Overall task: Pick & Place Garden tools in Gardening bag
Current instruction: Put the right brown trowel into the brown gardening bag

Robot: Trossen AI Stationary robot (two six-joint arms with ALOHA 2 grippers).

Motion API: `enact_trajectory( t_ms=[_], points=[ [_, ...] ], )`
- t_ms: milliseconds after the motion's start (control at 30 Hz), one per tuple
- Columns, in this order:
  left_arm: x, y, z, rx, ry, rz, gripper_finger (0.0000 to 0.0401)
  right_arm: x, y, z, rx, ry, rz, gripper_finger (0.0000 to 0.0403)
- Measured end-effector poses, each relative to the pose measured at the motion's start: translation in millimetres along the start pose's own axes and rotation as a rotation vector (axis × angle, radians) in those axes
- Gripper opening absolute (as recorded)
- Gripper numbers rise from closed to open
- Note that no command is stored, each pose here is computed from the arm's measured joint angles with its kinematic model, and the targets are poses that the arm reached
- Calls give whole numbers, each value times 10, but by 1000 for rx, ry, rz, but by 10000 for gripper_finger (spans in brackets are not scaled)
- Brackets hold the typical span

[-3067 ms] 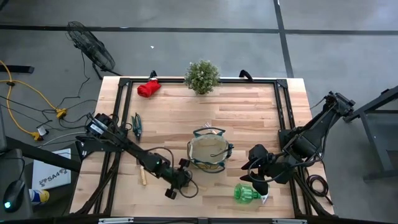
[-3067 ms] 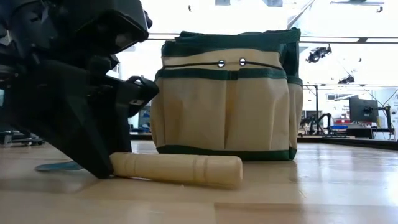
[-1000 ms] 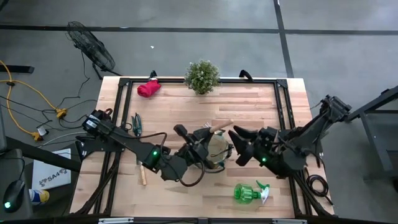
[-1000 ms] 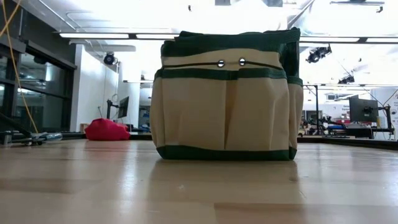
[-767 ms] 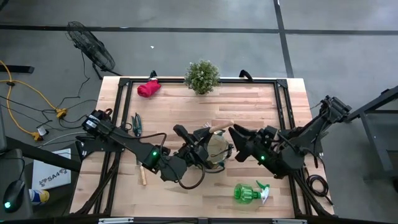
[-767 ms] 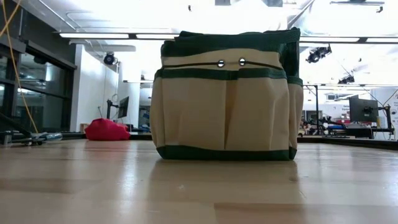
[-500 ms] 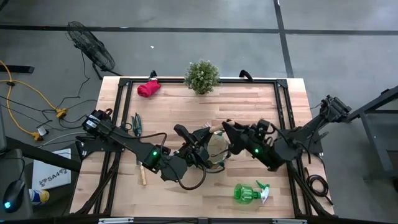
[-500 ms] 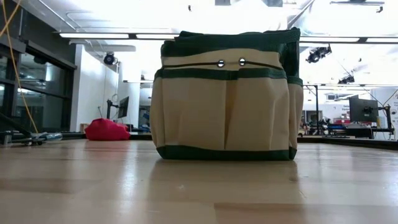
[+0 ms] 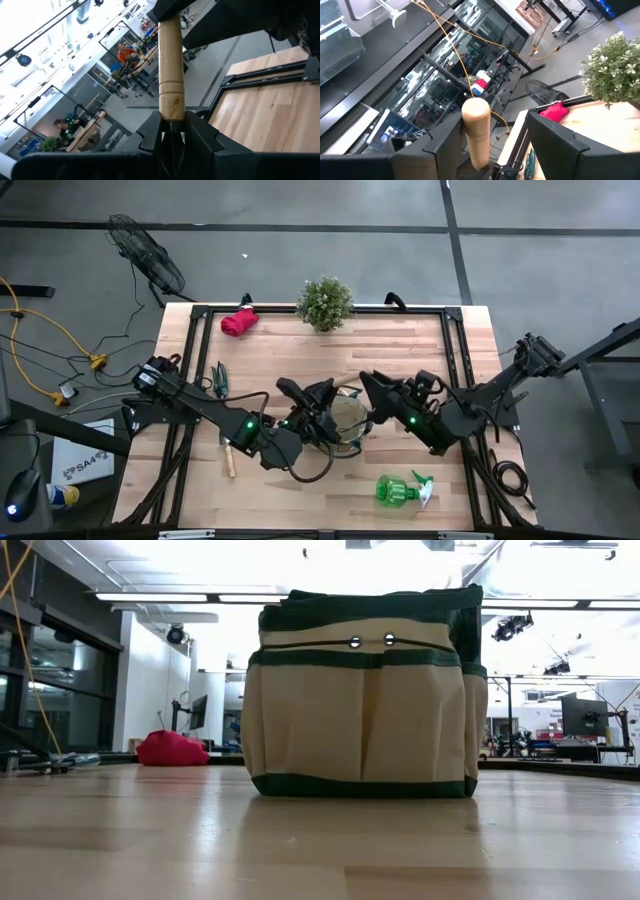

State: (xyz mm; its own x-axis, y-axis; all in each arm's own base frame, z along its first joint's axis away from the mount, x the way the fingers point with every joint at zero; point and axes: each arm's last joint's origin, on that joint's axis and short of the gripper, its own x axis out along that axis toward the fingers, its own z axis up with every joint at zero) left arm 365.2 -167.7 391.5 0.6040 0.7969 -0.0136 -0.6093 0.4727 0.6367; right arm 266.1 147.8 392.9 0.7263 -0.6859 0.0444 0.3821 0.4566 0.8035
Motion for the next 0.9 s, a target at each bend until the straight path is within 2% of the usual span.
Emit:
enact_trajectory(
  t_ms=[300, 767, 900],
  points=[
    [28, 2, -2, 0, -2, -4, 55, 61, -10, 11, -3, -6, 0, 205],
    [29, -11, -18, 24, 0, -8, 55, 71, -8, 14, -35, -1, 8, 68],
    [26, -12, -20, 27, 1, -8, 55, 69, -7, 13, -50, 2, 11, 58]
  ],
)
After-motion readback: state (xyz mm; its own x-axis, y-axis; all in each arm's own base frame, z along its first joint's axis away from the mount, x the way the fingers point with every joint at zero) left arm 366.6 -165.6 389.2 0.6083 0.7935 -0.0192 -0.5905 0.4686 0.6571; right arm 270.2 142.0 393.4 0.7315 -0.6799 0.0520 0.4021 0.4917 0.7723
